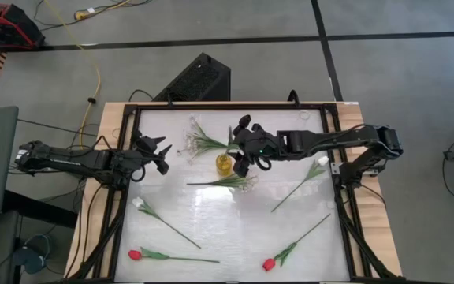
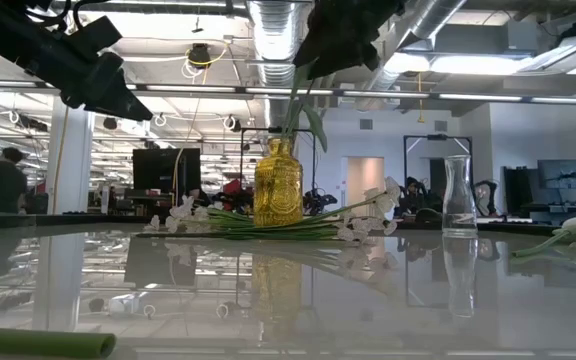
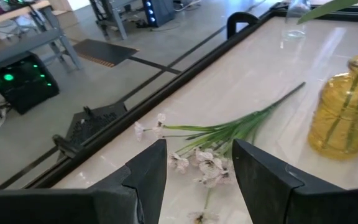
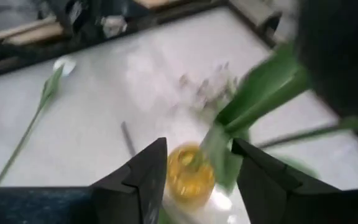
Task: Sort flowers into vase by color
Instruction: Put the black tulip into the yellow flower vase, then put the right red tulip into the yellow flower vase
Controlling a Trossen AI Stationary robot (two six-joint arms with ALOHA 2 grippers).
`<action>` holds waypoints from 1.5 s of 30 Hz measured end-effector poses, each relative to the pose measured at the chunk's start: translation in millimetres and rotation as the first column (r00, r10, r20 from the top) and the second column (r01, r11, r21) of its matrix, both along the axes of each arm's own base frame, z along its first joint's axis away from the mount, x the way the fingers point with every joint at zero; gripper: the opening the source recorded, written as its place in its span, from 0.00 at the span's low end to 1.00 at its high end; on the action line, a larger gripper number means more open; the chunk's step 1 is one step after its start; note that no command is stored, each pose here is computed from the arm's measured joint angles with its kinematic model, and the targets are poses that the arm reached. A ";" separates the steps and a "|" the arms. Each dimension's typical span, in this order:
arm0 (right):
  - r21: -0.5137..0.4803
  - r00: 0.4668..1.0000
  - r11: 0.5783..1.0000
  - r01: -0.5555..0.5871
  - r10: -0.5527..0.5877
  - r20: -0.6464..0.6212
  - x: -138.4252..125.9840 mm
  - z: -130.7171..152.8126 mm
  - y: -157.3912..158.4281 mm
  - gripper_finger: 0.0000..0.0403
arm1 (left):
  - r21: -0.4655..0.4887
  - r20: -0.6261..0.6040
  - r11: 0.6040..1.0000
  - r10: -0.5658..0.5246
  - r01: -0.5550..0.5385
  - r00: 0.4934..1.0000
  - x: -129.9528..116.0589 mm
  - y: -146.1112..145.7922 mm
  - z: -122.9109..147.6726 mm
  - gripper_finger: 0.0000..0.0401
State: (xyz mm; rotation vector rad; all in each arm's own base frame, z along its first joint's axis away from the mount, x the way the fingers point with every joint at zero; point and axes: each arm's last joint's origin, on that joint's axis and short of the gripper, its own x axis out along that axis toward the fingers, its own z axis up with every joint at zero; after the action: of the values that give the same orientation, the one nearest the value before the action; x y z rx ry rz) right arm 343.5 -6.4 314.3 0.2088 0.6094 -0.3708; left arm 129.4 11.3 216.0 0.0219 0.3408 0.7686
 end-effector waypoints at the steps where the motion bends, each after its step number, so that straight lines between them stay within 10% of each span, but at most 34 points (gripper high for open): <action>1: 0.017 1.000 1.000 -0.012 0.012 -0.024 -1.6 2.9 0.5 0.54 | -0.001 0.000 1.000 -0.002 0.002 1.000 0.0 -0.1 0.0 0.43; 15: 0.192 0.953 0.977 -0.097 0.146 -0.265 -30.9 47.8 20.6 0.56 | -0.026 0.011 0.999 -0.021 0.022 1.000 0.5 -0.6 -0.4 0.43; 26: 0.246 0.915 0.955 -0.167 0.243 -0.323 -38.3 26.1 75.0 0.55 | -0.101 0.009 0.983 -0.156 0.156 0.988 2.9 -4.3 -2.6 0.43; 45: 0.263 0.563 0.796 -0.545 0.579 -0.589 -103.6 -68.3 171.1 0.55 | -0.095 -0.002 0.982 -0.165 0.164 0.986 2.8 -4.4 -2.8 0.43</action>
State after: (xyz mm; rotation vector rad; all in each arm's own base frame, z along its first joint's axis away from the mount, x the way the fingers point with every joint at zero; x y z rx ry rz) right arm 239.9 164.7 246.0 -0.0931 1.3403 0.2356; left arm 132.2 7.0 213.2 -0.0351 0.3797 0.5878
